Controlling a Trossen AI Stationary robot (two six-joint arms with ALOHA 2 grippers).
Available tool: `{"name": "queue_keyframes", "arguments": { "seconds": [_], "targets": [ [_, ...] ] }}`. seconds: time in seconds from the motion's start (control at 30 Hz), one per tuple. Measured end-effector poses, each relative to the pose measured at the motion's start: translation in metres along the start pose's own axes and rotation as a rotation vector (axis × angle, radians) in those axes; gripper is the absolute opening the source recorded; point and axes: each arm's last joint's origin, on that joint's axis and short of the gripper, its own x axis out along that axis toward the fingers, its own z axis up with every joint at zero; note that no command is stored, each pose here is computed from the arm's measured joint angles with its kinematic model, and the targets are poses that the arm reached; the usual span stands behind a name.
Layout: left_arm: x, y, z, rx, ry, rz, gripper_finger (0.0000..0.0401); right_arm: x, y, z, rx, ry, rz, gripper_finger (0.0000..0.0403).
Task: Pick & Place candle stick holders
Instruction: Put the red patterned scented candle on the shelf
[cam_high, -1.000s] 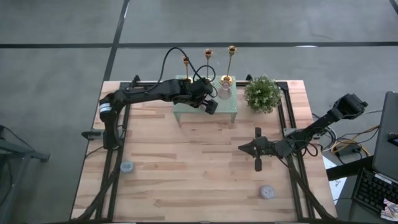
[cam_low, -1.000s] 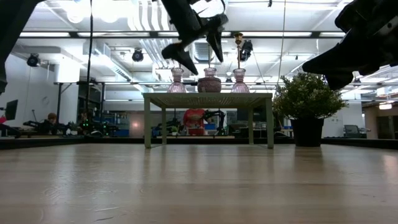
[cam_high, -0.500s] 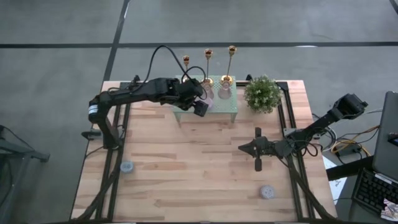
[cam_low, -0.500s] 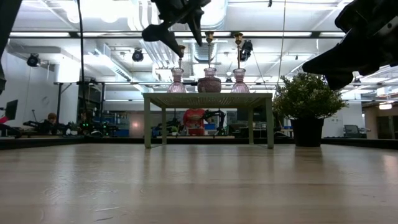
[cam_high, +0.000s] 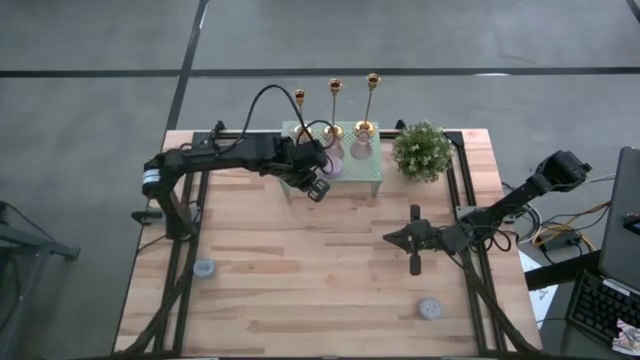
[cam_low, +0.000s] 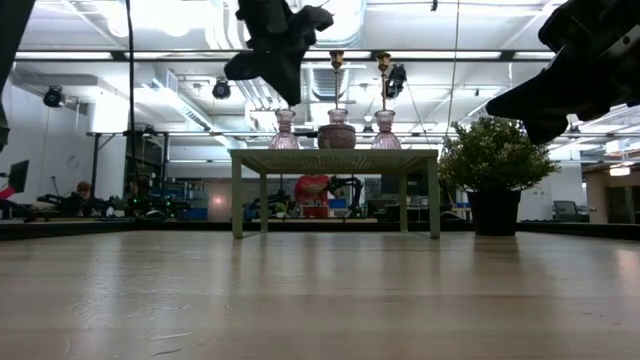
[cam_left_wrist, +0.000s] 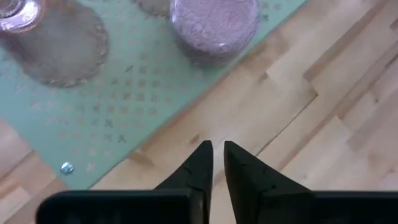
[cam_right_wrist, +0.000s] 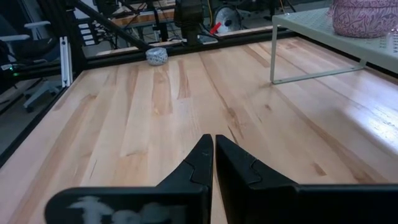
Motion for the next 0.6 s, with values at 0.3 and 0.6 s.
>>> {"name": "queue_keyframes", "arguments": {
  "seconds": [0.3,0.6],
  "targets": [
    [-0.013,-0.033,-0.031,0.208,-0.222,0.034,0.0032,0.0,0.0,0.0,0.0,0.0,0.0,0.0013],
    [-0.049,-0.046,-0.102,0.345,-0.62,-0.052,0.0032,0.0,0.0,0.0,0.0,0.0,0.0,0.0013]
  ]
}}
